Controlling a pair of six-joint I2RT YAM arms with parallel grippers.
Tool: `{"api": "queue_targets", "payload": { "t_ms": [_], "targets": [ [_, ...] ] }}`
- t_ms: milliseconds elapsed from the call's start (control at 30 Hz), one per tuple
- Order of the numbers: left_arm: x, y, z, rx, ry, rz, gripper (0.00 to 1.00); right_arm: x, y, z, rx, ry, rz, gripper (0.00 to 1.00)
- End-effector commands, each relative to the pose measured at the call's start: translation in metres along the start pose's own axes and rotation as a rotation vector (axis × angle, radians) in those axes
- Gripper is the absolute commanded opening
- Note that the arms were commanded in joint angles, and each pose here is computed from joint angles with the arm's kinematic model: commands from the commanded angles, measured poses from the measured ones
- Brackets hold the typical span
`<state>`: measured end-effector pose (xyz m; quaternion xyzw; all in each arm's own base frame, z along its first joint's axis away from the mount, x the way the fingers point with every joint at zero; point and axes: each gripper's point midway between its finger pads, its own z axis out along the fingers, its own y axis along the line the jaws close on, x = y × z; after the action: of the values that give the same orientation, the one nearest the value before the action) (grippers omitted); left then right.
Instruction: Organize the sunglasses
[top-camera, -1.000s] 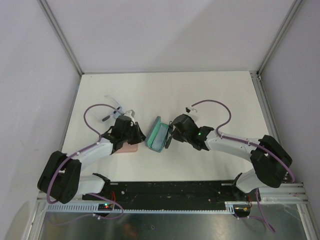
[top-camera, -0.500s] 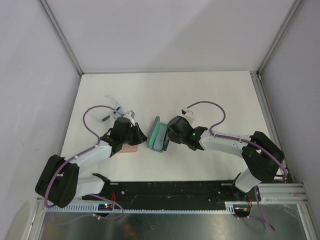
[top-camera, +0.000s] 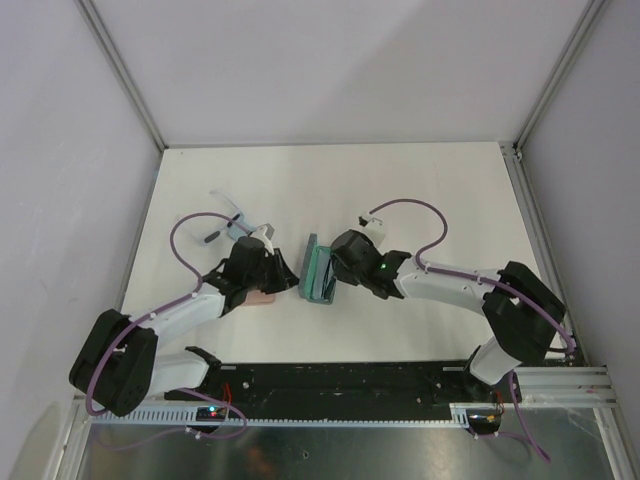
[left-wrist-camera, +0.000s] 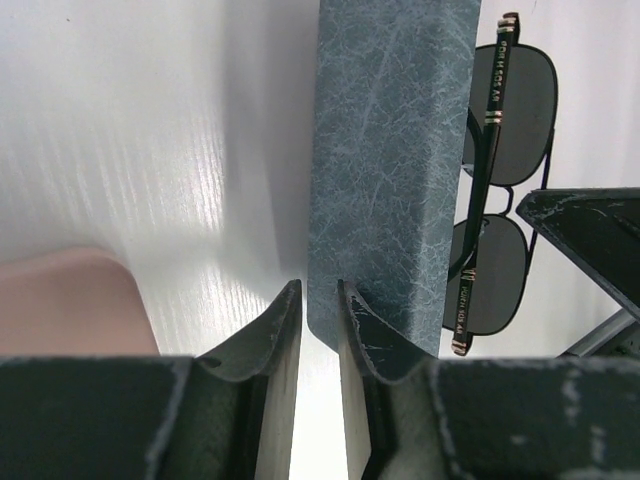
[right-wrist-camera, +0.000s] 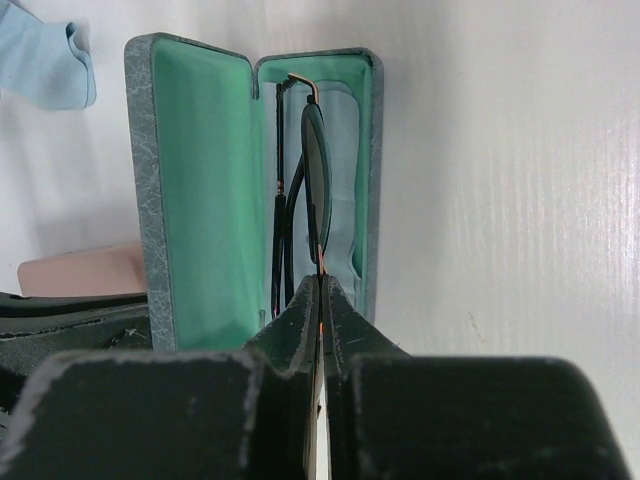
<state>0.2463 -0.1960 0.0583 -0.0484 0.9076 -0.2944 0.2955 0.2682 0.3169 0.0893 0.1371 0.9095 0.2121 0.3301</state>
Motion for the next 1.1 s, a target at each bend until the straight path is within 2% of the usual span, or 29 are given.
{"api": "queue_targets", "payload": {
  "t_ms": [0,667,1067],
  "targets": [
    [-0.004,-0.014,-0.003,0.056,-0.026,0.004,0.25,-0.01,0.014,0.002,-0.004,-0.044,-0.005,0.0],
    [-0.008,-0.016,-0.002,0.058,-0.032,0.019,0.24,-0.007,0.004,0.014,0.099,-0.007,-0.173,0.0],
    [-0.008,-0.017,-0.002,0.059,-0.031,0.023,0.24,-0.009,-0.005,0.016,0.168,-0.008,-0.22,0.0]
  ]
}}
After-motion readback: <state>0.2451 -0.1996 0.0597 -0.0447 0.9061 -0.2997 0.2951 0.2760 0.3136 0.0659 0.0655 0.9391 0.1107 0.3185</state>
